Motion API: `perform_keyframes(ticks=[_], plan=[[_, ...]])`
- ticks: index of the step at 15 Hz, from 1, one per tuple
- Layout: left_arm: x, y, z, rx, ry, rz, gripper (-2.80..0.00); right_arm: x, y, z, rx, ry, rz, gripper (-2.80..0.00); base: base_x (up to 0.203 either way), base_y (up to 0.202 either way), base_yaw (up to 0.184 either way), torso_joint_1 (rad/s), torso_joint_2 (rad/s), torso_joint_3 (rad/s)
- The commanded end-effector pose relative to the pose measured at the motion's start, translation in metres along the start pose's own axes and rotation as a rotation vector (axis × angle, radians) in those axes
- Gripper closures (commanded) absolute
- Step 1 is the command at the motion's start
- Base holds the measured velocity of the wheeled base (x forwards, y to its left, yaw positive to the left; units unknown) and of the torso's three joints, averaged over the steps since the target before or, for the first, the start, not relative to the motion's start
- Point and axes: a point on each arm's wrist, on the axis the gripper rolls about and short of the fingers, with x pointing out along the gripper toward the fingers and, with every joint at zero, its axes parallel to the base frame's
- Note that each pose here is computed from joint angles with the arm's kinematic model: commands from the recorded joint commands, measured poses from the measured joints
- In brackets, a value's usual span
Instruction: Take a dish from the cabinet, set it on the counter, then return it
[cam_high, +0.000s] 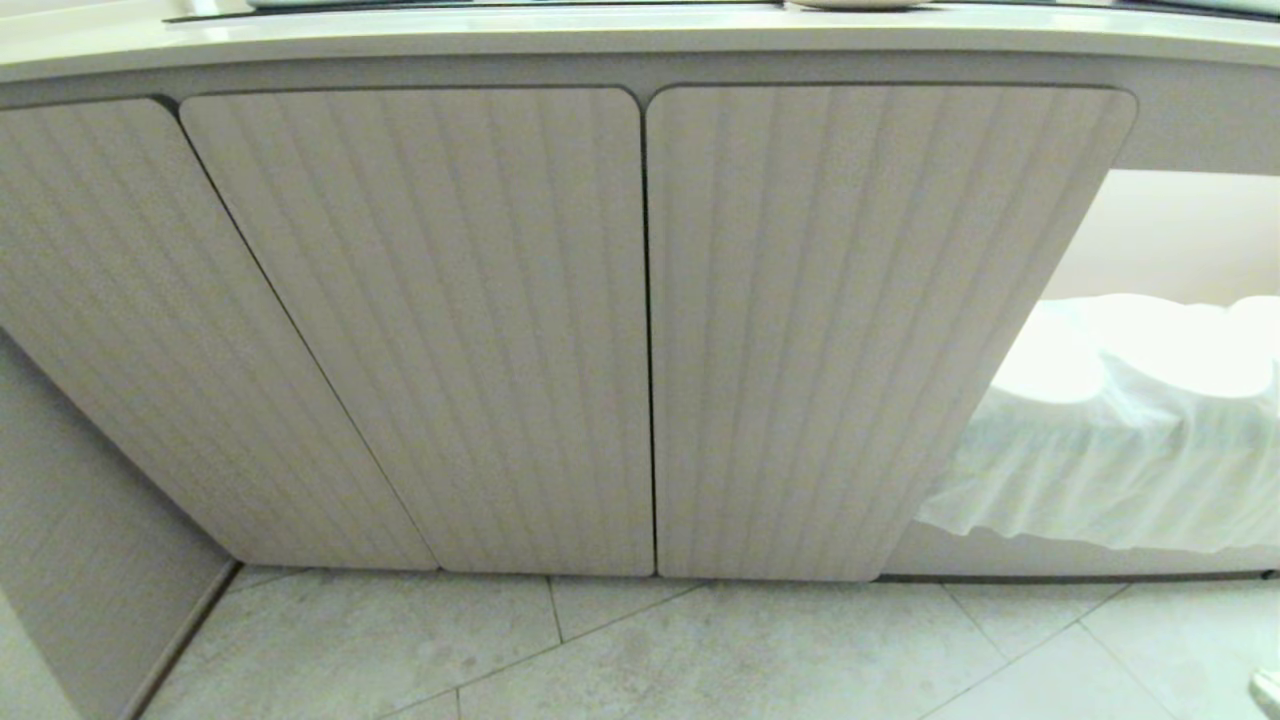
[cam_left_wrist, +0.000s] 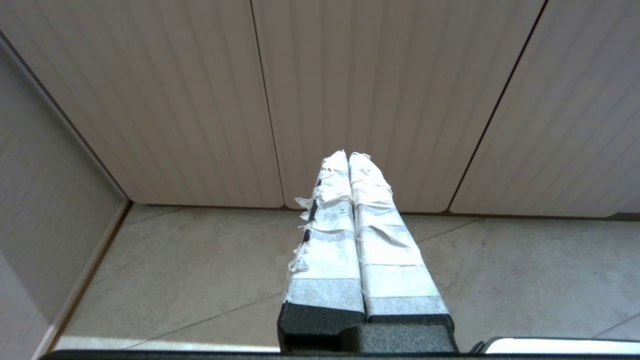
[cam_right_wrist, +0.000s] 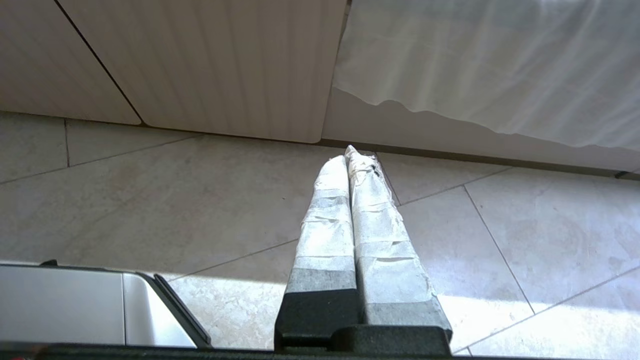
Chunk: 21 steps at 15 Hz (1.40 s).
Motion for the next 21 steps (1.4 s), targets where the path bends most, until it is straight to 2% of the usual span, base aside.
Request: perform_keyframes(ticks=[1, 3, 5, 7, 9, 12, 17, 21], plan=[[0.0, 0.0, 0.0, 0.0, 0.0, 0.001, 0.0, -0.019, -0.003, -0.011, 0.017, -0.095, -0.013, 0.0, 0.0, 0.0, 0.0, 0.0, 0.0, 0.0], [0.0, 0.0, 0.0, 0.0, 0.0, -0.001, 0.0, -0.028, -0.003, -0.018, 0.021, -0.139, 0.021, 0.0, 0.0, 0.0, 0.0, 0.0, 0.0, 0.0], [0.0, 0.0, 0.0, 0.0, 0.0, -0.001, 0.0, -0.028, -0.002, -0.02, 0.018, -0.13, 0.046, 0.0, 0.0, 0.0, 0.0, 0.0, 0.0, 0.0], [0.0, 0.0, 0.0, 0.0, 0.0, -0.001, 0.0, -0.028, -0.002, -0.02, 0.02, -0.125, 0.02, 0.0, 0.0, 0.0, 0.0, 0.0, 0.0, 0.0], [0.0, 0.0, 0.0, 0.0, 0.0, 0.001, 0.0, -0.03, -0.002, -0.022, 0.031, -0.133, -0.046, 0.0, 0.0, 0.0, 0.0, 0.0, 0.0, 0.0], [0.0, 0.0, 0.0, 0.0, 0.0, 0.001, 0.0, -0.039, 0.0, -0.036, 0.024, -0.154, -0.01, 0.0, 0.0, 0.0, 0.0, 0.0, 0.0, 0.0], [0.0, 0.0, 0.0, 0.0, 0.0, -0.001, 0.0, -0.048, 0.001, -0.043, 0.031, -0.27, -0.008, 0.0, 0.0, 0.0, 0.0, 0.0, 0.0, 0.0], [0.0, 0.0, 0.0, 0.0, 0.0, -0.001, 0.0, -0.048, 0.001, -0.043, 0.032, -0.27, -0.007, 0.0, 0.0, 0.0, 0.0, 0.0, 0.0, 0.0]])
